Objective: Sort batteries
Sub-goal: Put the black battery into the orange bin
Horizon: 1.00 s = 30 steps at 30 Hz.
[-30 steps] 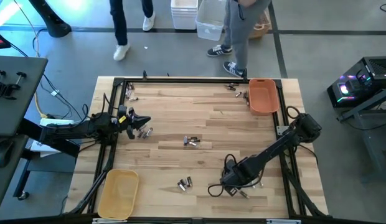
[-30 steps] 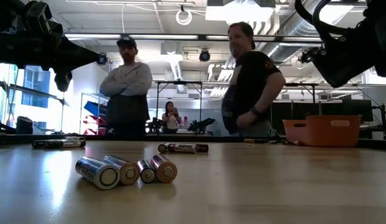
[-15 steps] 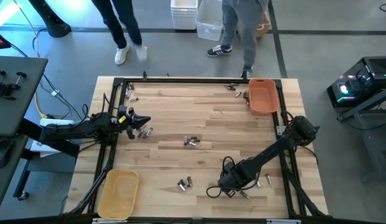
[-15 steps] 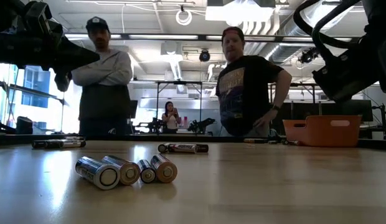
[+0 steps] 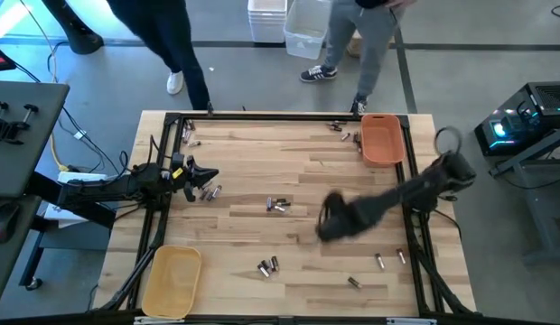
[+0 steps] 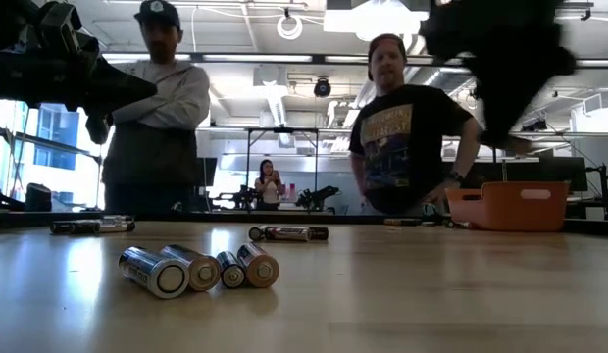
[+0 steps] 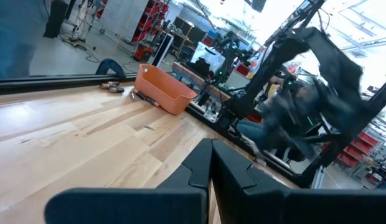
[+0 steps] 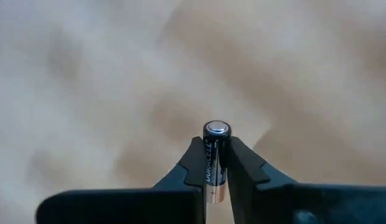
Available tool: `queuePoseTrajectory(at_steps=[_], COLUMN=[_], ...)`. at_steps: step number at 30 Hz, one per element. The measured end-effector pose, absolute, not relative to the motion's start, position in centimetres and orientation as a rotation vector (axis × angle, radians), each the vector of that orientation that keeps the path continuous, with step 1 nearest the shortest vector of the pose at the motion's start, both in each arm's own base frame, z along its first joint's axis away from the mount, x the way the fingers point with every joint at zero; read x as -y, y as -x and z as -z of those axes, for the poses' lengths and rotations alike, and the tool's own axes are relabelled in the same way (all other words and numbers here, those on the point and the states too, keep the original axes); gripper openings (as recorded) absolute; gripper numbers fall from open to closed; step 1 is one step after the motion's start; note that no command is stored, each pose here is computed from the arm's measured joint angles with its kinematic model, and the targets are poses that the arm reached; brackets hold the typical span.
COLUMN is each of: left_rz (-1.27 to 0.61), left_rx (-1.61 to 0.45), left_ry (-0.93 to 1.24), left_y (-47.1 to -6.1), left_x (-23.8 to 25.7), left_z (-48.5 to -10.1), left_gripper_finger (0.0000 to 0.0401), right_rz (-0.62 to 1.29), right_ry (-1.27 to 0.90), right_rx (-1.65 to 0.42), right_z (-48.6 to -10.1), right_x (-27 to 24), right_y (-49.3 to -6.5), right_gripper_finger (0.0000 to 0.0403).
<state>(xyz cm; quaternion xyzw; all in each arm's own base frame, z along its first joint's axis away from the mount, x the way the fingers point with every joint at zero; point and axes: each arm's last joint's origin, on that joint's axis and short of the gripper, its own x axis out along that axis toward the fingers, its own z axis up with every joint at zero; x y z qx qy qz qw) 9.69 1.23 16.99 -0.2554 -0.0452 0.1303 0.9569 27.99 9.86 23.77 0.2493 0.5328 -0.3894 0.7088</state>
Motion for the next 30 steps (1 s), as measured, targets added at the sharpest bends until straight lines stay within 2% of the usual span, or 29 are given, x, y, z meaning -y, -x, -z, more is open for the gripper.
queuePoseTrajectory(at_steps=[7, 14, 20, 22, 30], left_rz=[-0.265, -0.264, -0.265, -0.264, -0.264], left_rx=[0.092, 0.092, 0.092, 0.093, 0.092], left_ry=[0.518, 0.518, 0.518, 0.518, 0.518], left_y=[-9.7, -9.7, -9.7, -9.7, -9.7], left_x=[-1.2, -1.2, -1.2, -1.2, -1.2], left_z=[-17.0, -17.0, -17.0, -17.0, -17.0], left_gripper_finger=[0.0, 0.0, 0.0, 0.0, 0.0], right_rz=[1.268, 1.53, 1.63, 1.603, 1.506], right_ry=[-0.535, -0.602, -0.697, -0.757, -0.815], right_rx=[-1.043, -1.001, -0.985, -0.991, -1.032], right_z=[-26.2, -24.4, -21.5, -20.6, -20.2], right_x=[1.6, 9.8, 13.7, 14.6, 16.0], right_y=[-25.1, -21.1, -18.4, -17.8, -17.1], right_gripper_finger=[0.0016, 0.0016, 0.0016, 0.002, 0.0121])
